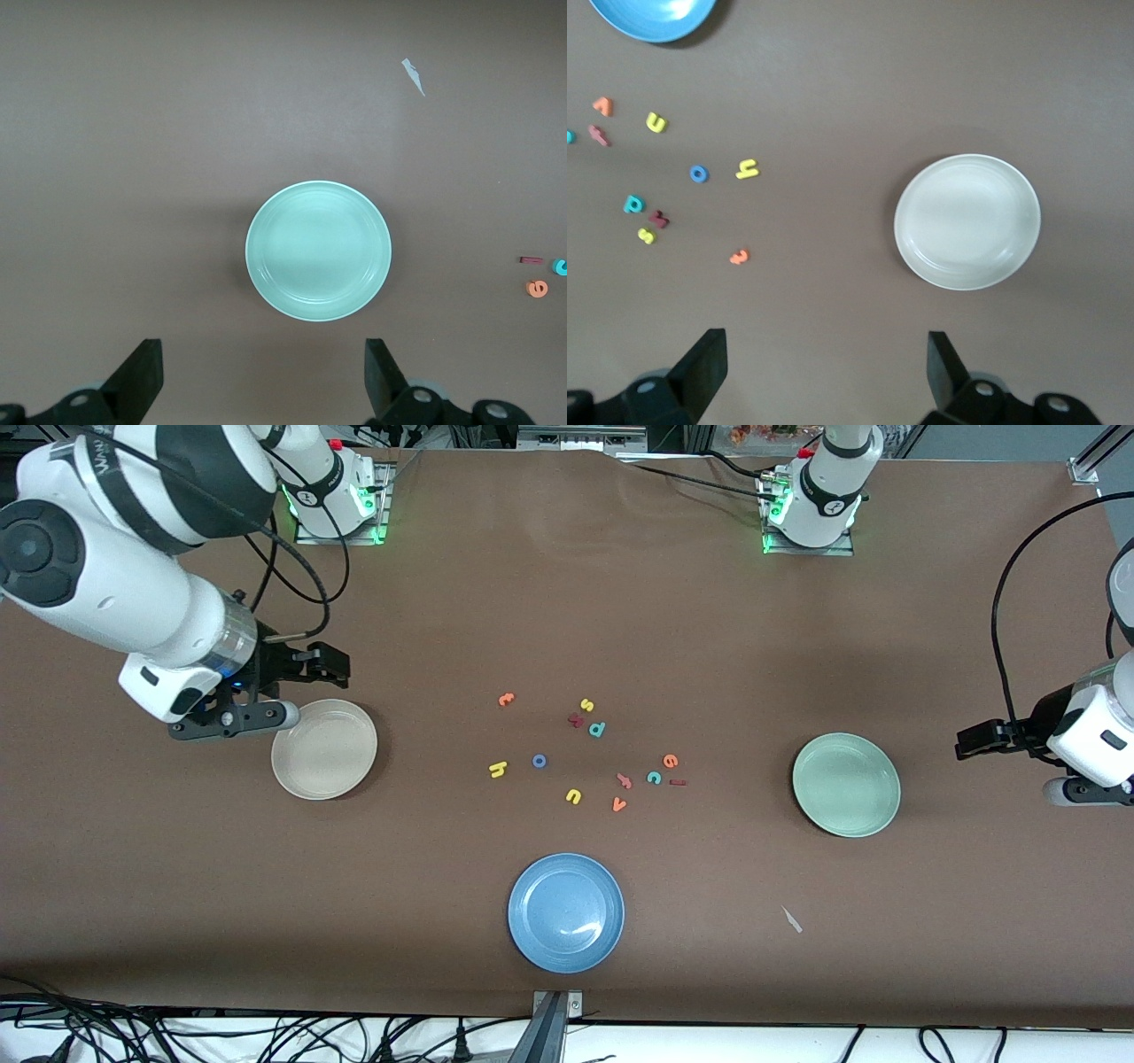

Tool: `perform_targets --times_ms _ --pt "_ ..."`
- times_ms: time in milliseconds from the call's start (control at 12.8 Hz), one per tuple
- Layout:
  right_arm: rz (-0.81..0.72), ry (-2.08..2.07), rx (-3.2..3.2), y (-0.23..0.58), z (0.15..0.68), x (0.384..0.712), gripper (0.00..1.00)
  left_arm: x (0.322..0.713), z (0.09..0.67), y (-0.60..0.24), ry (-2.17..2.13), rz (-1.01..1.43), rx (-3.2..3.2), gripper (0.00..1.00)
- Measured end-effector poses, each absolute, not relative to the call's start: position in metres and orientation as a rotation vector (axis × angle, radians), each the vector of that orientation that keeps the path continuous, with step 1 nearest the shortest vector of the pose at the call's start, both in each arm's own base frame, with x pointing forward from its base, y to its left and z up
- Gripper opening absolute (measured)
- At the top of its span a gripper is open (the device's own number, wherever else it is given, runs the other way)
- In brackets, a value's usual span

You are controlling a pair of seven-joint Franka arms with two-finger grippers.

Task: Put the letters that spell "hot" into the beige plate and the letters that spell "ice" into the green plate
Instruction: 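Move the right gripper and the left gripper toward the scattered letters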

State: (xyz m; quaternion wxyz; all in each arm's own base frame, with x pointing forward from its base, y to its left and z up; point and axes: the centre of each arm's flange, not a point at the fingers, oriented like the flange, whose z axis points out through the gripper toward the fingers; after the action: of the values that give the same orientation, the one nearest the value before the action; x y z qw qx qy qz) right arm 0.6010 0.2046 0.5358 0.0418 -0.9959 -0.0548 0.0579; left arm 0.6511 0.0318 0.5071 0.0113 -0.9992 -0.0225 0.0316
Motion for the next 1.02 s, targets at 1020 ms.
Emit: perform_targets --times_ms 1020 --pt "0.044 -0.01 -3.01 0.328 0.347 0.55 1.0 0.657 0.434 -0.095 -0.186 0.268 -3.082 1.0"
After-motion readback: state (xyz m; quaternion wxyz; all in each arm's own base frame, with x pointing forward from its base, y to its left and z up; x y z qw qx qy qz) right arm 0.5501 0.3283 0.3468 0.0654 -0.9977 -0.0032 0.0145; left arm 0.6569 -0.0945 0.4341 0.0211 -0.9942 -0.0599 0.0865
